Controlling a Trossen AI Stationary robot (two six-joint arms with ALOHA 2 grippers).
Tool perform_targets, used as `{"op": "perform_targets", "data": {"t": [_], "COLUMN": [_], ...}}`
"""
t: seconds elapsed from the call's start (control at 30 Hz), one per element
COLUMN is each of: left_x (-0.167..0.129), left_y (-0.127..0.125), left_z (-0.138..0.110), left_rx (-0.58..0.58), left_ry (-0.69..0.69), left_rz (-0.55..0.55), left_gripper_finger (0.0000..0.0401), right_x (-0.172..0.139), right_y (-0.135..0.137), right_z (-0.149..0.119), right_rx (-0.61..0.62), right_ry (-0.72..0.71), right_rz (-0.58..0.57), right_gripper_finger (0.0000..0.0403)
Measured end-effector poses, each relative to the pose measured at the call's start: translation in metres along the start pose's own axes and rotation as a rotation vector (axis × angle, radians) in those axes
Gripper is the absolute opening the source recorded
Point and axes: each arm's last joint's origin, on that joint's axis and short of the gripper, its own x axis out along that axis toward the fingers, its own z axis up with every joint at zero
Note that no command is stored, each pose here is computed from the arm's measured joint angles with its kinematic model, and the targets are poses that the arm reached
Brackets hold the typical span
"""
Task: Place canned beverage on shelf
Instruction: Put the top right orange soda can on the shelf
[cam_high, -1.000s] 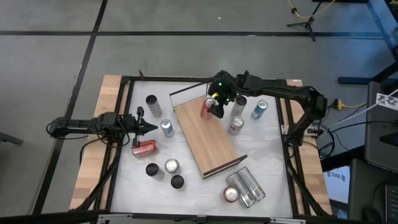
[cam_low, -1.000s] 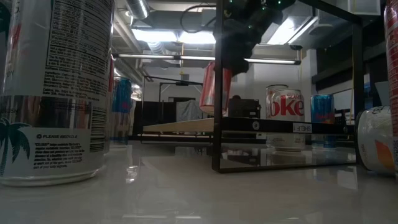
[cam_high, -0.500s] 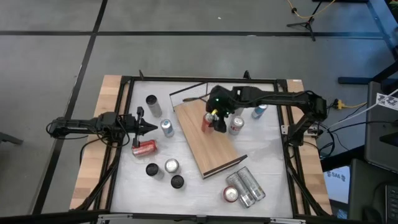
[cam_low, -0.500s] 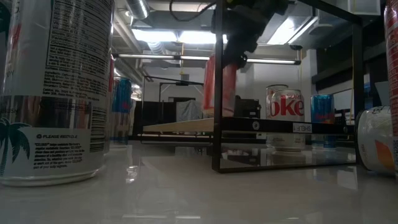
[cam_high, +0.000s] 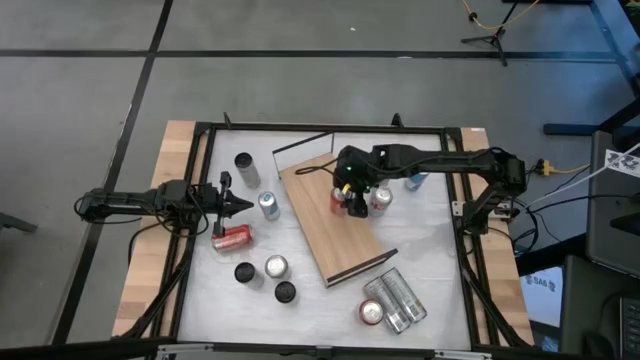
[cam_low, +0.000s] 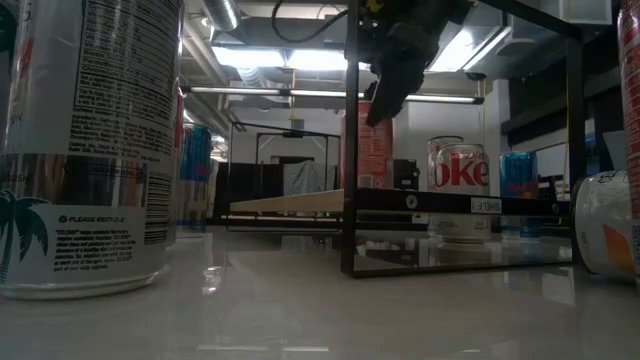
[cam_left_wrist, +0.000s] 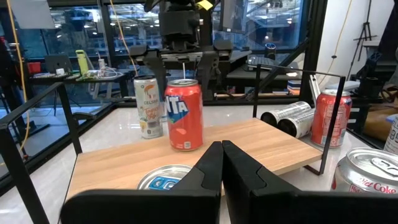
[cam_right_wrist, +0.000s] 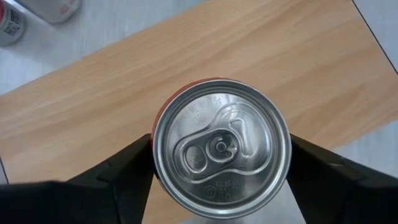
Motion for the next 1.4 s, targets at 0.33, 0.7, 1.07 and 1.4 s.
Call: {"op": "perform_targets", "data": {"t": [0.33, 0.7, 1.07, 1.4], "left_x": [0.0000, 0.0000, 0.0000, 0.0000], "left_y": [0.0000, 0.0000, 0.0000, 0.0000], "left_z": [0.0000, 0.0000, 0.0000, 0.0000], "left_rx": [0.000, 0.000, 0.000, 0.000], "left_ry": [0.000, 0.000, 0.000, 0.000], "left_rz": [0.000, -0.001, -0.001, 0.000], "left_gripper_finger": [0.0000, 0.0000, 0.0000, 0.0000], "right_x": [-0.0002, -0.0003, -0.0002, 0.0002], "right_y": [0.0000, 0.0000, 0.0020, 0.0007], "right_z": [0.0007, 0.0007, 0.0011, 0.0009], "right_rx": [0.001, -0.010, -0.075, -0.077], "right_ry": [-0.008, -0.008, -0.020, -0.012], "right_rz": [0.000, 0.000, 0.065, 0.024], "right_gripper_finger": [0.0347, 0.0349, 0.0349, 0.0349]}}
